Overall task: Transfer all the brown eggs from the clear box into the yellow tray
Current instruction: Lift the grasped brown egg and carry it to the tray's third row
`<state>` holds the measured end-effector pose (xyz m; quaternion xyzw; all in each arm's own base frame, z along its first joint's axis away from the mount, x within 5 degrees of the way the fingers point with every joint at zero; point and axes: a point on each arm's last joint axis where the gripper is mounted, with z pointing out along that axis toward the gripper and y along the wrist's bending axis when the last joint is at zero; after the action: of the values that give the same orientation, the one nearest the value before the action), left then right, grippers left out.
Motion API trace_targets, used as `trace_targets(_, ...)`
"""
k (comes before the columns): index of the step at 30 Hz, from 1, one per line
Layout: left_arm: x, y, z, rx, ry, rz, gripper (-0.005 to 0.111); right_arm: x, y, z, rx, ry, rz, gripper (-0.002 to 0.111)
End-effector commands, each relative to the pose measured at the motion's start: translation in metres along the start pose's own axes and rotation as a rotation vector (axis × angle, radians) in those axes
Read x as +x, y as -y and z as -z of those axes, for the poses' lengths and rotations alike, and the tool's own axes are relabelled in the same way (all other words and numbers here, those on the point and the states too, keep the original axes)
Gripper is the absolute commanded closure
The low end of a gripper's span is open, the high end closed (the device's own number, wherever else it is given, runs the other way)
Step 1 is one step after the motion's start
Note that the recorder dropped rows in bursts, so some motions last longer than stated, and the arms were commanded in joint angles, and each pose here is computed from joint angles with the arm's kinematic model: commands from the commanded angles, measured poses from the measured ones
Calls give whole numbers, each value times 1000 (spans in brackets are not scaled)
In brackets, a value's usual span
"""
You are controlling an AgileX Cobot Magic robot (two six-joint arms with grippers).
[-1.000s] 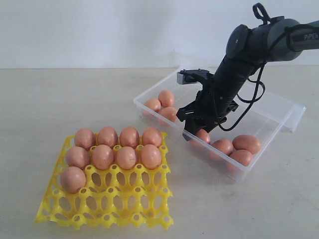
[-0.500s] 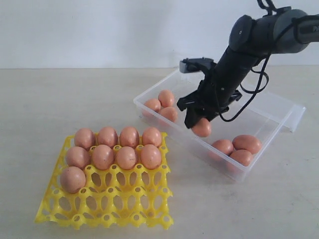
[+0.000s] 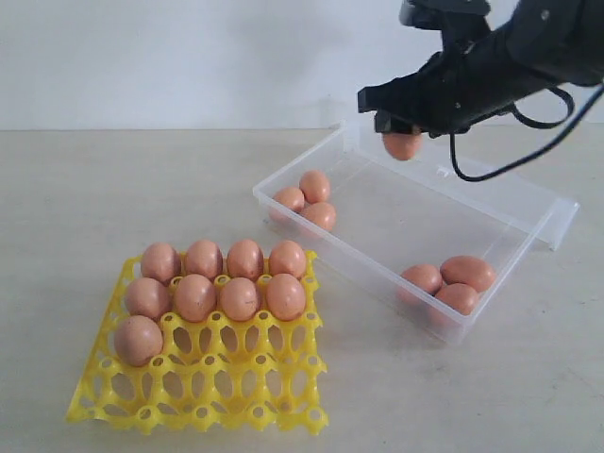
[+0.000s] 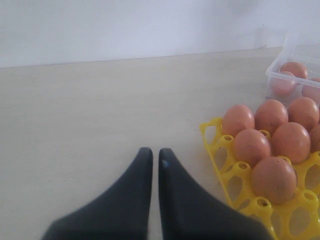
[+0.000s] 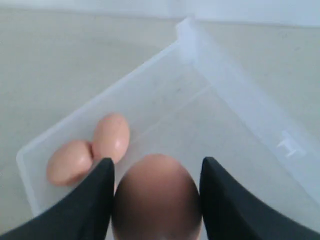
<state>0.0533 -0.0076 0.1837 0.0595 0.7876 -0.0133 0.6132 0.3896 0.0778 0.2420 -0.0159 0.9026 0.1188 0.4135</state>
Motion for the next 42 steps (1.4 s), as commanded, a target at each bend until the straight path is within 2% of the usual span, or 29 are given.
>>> trace_targets(1, 1, 0, 0, 3, 3, -4, 103, 20, 9, 39, 98, 341, -51, 108)
trace_targets(5, 1, 0, 0, 3, 3, -4, 103, 51, 14, 70, 140, 481, -37, 108)
trace_targets(10, 1, 0, 0, 3, 3, -4, 103, 71, 14, 103, 63, 518, -199, 108)
trace_targets(13, 1, 0, 0, 3, 3, -4, 103, 70, -4, 121, -107, 498, -110, 108)
trace_targets(14, 1, 0, 0, 3, 3, -4, 103, 70, -15, 129, -194, 495, 18, 108)
trace_targets(15, 1, 0, 0, 3, 3, -4, 103, 71, -24, 135, -282, 491, 43, 108)
trace_targets(16, 1, 0, 0, 3, 3, -4, 103, 73, -35, 142, -392, 491, 136, 108)
trace_targets(20, 1, 0, 0, 3, 3, -4, 103, 89, -75, 167, -944, 440, 229, 108)
trace_targets(22, 1, 0, 0, 3, 3, -4, 103, 96, -86, 170, -1087, 418, 260, 108)
trace_targets(23, 1, 0, 0, 3, 3, -4, 103, 100, -90, 169, -1118, 405, 277, 108)
trace_targets(28, 1, 0, 0, 3, 3, -4, 103, 121, -111, 146, -1103, 341, 430, 108)
trace_targets(30, 1, 0, 0, 3, 3, -4, 103, 138, -123, 126, -1050, 295, 543, 108)
trace_targets(31, 1, 0, 0, 3, 3, -4, 103, 143, -127, 118, -1024, 272, 542, 108)
trace_targets(33, 1, 0, 0, 3, 3, -4, 103, 154, -135, 93, -940, 214, 430, 108)
trace_targets(34, 1, 0, 0, 3, 3, -4, 103, 158, -137, 77, -888, 204, 293, 108)
trace_targets(37, 1, 0, 0, 3, 3, -4, 103, 153, -150, 43, -865, 156, 120, 108)
trace_targets(39, 1, 0, 0, 3, 3, -4, 103, 144, -168, 25, -932, 62, 90, 108)
trace_targets(42, 1, 0, 0, 3, 3, -4, 103, 132, -185, 12, -992, 44, 197, 108)
